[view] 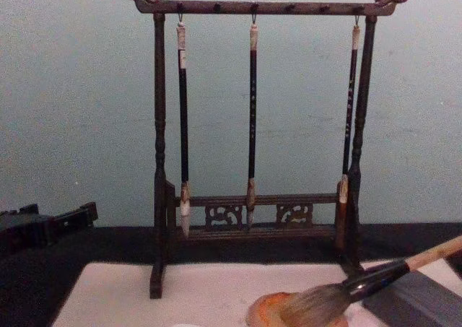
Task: Pick up the brush from the inkstone, write on the paper, then place the brush back to its original position.
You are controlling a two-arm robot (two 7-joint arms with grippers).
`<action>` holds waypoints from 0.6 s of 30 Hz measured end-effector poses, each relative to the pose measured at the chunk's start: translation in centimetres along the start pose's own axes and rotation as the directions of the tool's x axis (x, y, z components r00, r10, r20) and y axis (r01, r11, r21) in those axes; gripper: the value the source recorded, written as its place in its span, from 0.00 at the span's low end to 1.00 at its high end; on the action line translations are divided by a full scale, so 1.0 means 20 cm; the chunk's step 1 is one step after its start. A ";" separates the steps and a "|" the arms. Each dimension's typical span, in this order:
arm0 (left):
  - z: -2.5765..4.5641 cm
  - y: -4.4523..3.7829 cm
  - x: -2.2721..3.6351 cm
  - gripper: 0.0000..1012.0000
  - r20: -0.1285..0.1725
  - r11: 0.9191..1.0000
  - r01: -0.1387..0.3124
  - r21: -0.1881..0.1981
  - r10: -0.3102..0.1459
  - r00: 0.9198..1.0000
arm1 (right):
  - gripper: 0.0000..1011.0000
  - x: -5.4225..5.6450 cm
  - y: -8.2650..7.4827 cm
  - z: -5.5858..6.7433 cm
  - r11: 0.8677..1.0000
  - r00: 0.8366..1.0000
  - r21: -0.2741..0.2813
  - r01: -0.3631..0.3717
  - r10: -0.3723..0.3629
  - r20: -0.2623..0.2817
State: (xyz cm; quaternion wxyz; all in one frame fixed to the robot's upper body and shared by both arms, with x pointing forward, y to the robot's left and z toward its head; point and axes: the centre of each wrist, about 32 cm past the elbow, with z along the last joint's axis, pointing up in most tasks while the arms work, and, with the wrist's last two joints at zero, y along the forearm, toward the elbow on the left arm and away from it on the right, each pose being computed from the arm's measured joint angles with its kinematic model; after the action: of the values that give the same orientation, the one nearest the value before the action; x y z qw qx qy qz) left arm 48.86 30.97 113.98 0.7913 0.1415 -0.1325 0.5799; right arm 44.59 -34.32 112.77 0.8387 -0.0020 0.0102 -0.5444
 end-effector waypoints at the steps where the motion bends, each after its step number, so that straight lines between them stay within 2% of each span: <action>1: 0.000 0.000 0.000 0.99 0.000 1.000 0.000 0.000 0.000 1.000 | 1.00 0.00 0.00 0.00 1.000 1.000 -0.002 -0.002 0.002 -0.010; 4: 0.000 0.000 0.000 0.99 0.000 1.000 0.000 0.000 0.000 1.000 | 1.00 0.01 0.00 -0.01 1.000 0.999 -0.006 -0.009 0.009 -0.042; 10: 0.000 0.000 0.000 0.99 0.000 1.000 0.000 0.000 0.000 1.000 | 1.00 0.04 0.01 -0.04 0.999 0.990 -0.009 -0.034 0.032 -0.140; 15: 0.000 0.000 0.000 0.99 0.000 1.000 0.000 0.000 0.000 1.000 | 1.00 0.06 0.02 -0.07 0.998 0.965 -0.003 -0.059 0.057 -0.257; 18: 0.000 0.000 0.000 0.99 0.000 1.000 0.000 0.000 0.000 1.000 | 1.00 0.07 0.03 -0.08 0.998 0.953 0.002 -0.068 0.066 -0.295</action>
State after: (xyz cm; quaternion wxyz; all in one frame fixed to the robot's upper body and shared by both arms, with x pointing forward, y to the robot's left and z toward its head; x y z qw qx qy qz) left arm 48.86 30.97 113.98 0.7913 0.1415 -0.1325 0.5799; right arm 45.62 -35.43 111.10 0.8457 0.0764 0.1374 -0.5100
